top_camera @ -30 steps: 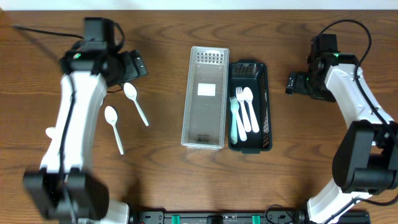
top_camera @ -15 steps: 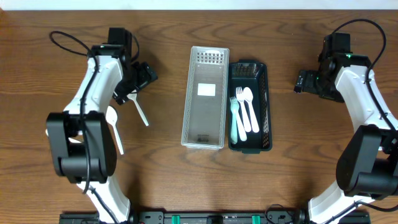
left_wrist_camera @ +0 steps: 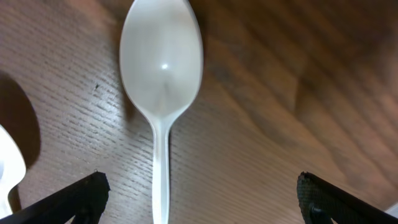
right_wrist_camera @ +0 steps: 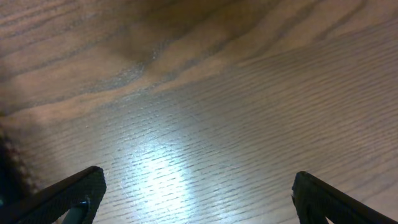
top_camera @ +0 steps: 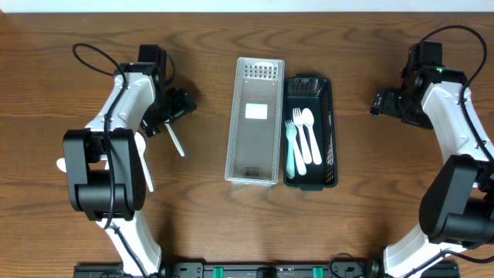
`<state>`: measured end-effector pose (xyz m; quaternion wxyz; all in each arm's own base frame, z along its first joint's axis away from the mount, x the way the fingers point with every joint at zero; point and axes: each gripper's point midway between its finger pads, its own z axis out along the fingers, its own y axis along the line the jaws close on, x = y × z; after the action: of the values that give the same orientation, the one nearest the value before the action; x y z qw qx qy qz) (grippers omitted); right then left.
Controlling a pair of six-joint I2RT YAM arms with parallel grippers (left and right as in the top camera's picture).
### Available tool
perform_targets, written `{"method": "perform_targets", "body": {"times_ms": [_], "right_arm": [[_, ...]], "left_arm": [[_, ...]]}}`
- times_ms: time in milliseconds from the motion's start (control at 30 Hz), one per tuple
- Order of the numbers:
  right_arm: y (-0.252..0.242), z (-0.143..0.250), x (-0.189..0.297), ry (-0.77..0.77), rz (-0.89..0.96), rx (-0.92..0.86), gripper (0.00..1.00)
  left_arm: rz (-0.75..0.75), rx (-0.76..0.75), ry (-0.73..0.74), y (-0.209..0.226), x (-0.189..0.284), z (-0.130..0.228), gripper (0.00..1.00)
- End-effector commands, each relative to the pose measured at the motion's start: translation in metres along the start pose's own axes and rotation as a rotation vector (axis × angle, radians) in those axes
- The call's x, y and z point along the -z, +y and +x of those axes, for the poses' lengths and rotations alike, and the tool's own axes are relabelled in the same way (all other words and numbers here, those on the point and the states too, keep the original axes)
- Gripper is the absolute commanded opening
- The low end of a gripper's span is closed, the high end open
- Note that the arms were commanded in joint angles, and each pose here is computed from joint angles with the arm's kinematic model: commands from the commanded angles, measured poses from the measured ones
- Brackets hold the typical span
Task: Pack container
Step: 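Move left gripper over a white spoon and grasp it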
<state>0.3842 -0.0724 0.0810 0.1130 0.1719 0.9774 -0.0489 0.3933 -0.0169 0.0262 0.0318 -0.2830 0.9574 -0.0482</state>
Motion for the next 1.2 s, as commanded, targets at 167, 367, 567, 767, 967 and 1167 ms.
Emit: {"method": "perform_targets", "body": {"times_ms": [167, 367, 567, 767, 967, 1167], "right_arm": [[-0.004, -0.004, 0.010, -0.021, -0.006, 0.002, 0.99], [-0.003, -0.004, 0.010, -0.021, -0.007, 0.003, 0.99], [-0.004, -0.003, 0.010, -0.018, -0.006, 0.002, 0.99], [-0.002, -0.003, 0.010, -0.016, -0.017, -0.002, 0.99], [0.000, -0.003, 0.010, -0.014, -0.029, -0.001, 0.99], [0.000, -0.003, 0.010, -0.014, -0.029, -0.001, 0.99]], "left_arm": [[-0.050, 0.002, -0.027, 0.018, -0.015, -0.004, 0.98], [-0.041, 0.001, -0.053, 0.016, -0.018, -0.009, 0.98], [-0.045, 0.001, -0.047, 0.020, -0.028, -0.004, 0.98], [-0.069, 0.003, -0.009, 0.025, -0.041, 0.003, 0.98], [-0.102, -0.001, 0.043, 0.032, -0.055, 0.012, 0.98], [-0.107, -0.001, 0.052, 0.034, -0.055, 0.014, 0.65]]}}
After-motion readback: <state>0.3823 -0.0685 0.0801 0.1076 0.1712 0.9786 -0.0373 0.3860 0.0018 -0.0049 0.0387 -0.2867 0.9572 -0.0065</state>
